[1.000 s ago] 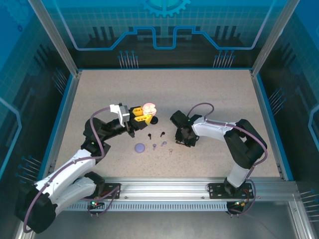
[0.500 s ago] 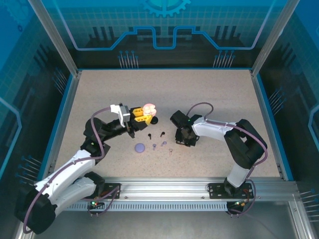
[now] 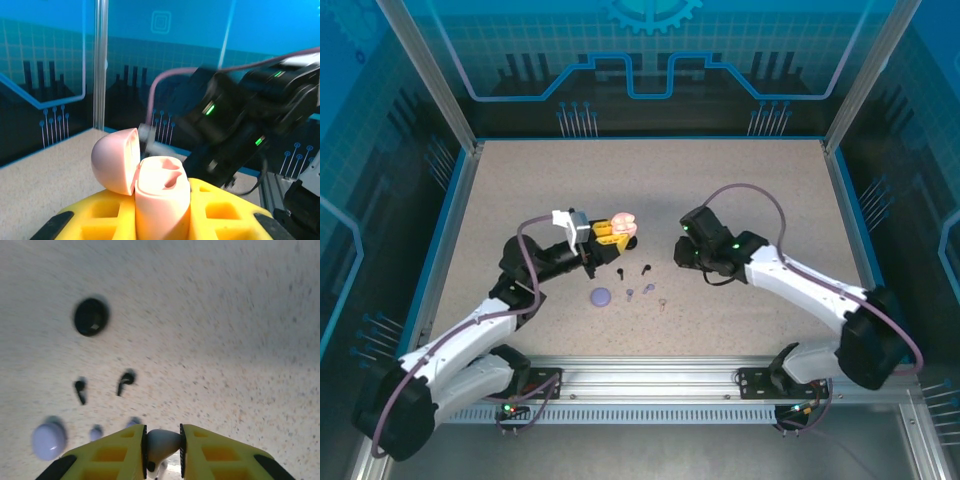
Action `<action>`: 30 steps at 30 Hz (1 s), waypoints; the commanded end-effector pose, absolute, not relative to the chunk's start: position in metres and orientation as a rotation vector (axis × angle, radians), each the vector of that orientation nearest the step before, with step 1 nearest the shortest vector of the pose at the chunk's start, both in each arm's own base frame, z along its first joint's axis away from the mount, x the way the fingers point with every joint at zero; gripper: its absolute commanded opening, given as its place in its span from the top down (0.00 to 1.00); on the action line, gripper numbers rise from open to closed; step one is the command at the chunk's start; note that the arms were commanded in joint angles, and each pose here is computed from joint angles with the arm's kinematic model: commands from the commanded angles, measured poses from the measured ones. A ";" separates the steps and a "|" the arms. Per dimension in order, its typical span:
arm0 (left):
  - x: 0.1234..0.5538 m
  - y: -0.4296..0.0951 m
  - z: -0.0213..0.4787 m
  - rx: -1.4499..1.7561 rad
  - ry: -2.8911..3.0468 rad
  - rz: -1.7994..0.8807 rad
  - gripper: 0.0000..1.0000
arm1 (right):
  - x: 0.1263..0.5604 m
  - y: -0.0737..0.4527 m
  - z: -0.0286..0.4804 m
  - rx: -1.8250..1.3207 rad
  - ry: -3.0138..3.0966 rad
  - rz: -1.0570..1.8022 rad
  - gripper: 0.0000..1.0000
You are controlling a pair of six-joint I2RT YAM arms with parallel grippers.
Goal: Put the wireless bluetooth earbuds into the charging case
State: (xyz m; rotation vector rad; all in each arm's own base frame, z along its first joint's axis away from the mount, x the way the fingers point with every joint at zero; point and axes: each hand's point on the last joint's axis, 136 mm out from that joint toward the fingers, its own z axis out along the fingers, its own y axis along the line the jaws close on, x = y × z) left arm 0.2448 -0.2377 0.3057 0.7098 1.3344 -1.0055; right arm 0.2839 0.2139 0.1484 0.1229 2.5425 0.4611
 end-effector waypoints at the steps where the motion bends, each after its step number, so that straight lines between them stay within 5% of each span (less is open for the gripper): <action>1: 0.252 -0.246 0.307 0.700 1.328 -1.030 1.00 | 0.290 0.219 0.197 -0.043 2.385 0.488 0.77; 13: 0.273 -0.284 0.293 0.745 1.315 -1.067 1.00 | 0.278 0.240 0.326 -0.217 2.005 0.713 0.76; 30: 0.272 -0.298 0.290 0.767 1.313 -1.066 1.00 | 0.271 0.271 0.318 -0.308 2.014 0.683 0.76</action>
